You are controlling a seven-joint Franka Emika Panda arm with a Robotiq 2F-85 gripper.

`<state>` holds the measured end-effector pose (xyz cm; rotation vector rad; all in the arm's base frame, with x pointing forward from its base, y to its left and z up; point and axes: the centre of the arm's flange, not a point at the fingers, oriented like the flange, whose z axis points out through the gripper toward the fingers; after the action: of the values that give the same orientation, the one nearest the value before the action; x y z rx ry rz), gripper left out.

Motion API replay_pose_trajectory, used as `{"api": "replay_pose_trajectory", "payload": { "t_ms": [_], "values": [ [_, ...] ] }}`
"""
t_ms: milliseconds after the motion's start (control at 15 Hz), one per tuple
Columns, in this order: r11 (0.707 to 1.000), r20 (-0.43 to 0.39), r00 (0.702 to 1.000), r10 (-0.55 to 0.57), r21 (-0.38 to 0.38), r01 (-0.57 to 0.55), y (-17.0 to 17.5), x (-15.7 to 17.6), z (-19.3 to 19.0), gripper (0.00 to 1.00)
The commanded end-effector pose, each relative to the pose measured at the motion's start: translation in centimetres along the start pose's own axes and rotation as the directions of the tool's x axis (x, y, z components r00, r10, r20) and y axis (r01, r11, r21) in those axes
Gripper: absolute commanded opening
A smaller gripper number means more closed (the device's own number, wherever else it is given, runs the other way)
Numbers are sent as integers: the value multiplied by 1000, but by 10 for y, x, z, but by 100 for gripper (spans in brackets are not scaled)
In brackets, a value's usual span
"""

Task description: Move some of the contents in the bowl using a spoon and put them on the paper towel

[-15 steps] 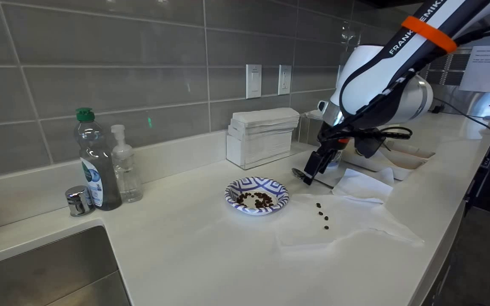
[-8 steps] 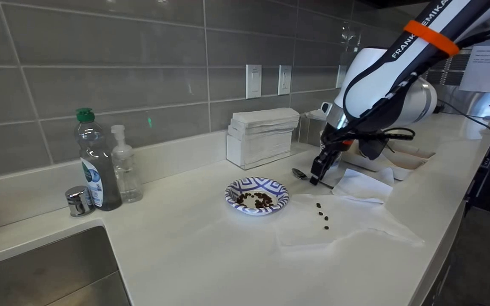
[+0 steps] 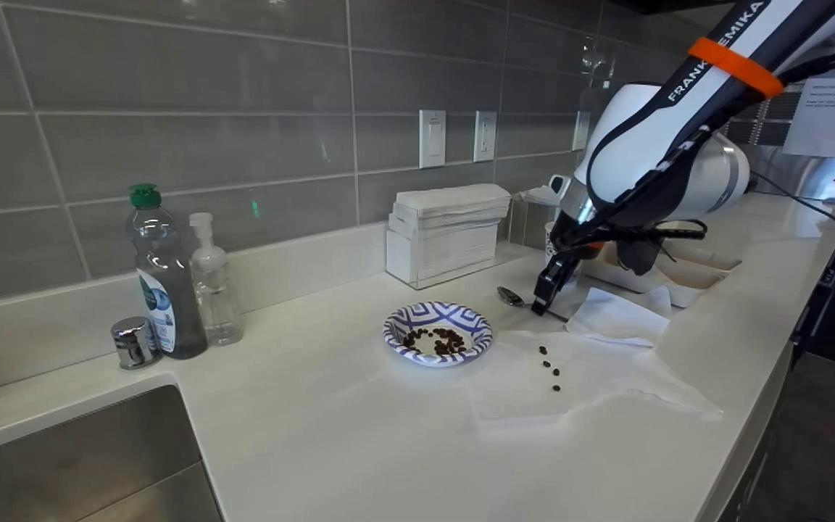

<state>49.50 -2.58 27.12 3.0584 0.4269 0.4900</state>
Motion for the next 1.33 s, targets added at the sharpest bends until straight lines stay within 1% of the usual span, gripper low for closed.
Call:
{"api": "replay_pose_trajectory", "payload": {
  "t_ms": [0, 67, 133, 200, 267, 333, 533, 600, 733, 800, 867, 933, 1000, 1067, 1133, 1200, 1267],
  "values": [
    [1000, -26, 999, -19, 10, 19, 2, -12, 6, 32],
    [1000, -33, 999, -28, 13, 28, 2, -13, 8, 32],
    [999, -40, 999, -32, 17, 32, 2, -14, 8, 27],
    [999, -53, 998, -42, 17, 43, 2, -15, 10, 27],
    [999, -59, 997, -44, 22, 45, 1, -15, 10, 22],
    [999, -63, 997, -48, 23, 49, 1, -15, 11, 26],
    [998, -87, 994, -62, 21, 65, 2, -16, 13, 21],
    [998, -92, 994, -66, 16, 67, 3, -17, 15, 25],
    [998, -101, 993, -67, 13, 68, 4, -18, 16, 27],
    [998, -106, 992, -67, 12, 68, 5, -19, 16, 26],
    [998, -106, 992, -67, 10, 68, 5, -20, 17, 24],
    [998, -106, 992, -67, 9, 69, 6, -20, 17, 17],
    [998, -103, 993, -65, 14, 67, 4, -18, 13, 5],
    [998, -102, 993, -65, 18, 67, 2, -16, 10, 0],
    [997, -101, 992, -72, 27, 75, -4, -12, 1, 0],
    [996, -106, 991, -81, 20, 83, -6, -9, -3, 2],
    [995, -100, 990, -103, 5, 104, -9, -1, -15, 2]
  ]
}}
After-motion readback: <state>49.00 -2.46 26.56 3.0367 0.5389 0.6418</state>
